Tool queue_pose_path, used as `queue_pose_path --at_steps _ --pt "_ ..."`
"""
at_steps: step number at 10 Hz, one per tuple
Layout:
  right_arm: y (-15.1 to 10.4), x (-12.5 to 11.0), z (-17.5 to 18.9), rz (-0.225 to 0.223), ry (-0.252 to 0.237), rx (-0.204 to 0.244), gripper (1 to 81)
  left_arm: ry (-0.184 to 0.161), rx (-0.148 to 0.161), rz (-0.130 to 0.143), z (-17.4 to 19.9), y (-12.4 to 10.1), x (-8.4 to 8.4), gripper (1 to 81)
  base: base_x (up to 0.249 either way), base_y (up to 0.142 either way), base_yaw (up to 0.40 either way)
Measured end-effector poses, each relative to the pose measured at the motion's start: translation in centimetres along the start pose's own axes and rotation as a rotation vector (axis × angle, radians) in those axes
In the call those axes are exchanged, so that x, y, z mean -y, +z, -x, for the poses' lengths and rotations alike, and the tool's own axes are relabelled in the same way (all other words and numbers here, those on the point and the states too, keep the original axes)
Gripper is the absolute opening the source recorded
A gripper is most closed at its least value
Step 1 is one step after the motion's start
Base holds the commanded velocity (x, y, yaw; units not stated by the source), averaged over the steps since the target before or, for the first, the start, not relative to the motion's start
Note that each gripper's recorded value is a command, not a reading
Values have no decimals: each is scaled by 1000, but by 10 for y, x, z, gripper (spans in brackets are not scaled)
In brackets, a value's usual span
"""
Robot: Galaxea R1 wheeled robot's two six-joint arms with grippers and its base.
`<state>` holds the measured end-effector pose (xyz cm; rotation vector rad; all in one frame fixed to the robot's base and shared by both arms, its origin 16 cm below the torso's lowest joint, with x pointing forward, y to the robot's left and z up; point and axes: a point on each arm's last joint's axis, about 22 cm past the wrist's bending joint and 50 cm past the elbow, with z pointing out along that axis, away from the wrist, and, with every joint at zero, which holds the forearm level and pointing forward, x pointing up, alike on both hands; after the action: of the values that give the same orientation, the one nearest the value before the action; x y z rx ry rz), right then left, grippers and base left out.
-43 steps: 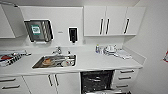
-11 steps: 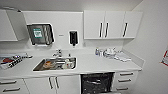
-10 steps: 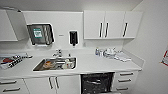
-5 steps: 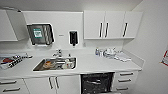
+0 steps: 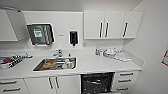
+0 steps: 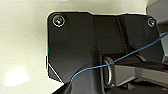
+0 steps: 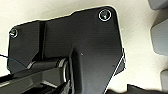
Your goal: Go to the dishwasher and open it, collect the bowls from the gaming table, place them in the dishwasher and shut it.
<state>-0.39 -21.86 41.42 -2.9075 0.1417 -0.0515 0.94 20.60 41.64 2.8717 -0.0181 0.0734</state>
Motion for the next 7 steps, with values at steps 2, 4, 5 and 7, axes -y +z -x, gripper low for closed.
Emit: queue_pose_path --at_steps 2,4,5,7 --pt "1 5 -14 -8 -3 -20 811 4 -15 1 -12 0 0 811 -51 0 0" --pt "0 1 20 -4 4 28 811 -3 21 -3 17 -1 1 811 0 0 0" --pt "0 2 20 -4 4 30 811 -3 25 -7 19 -1 4 811 0 0 0" --pt "0 4 -5 -9 -1 -10 811 6 -8 -3 -5 0 2 811 0 0 282"
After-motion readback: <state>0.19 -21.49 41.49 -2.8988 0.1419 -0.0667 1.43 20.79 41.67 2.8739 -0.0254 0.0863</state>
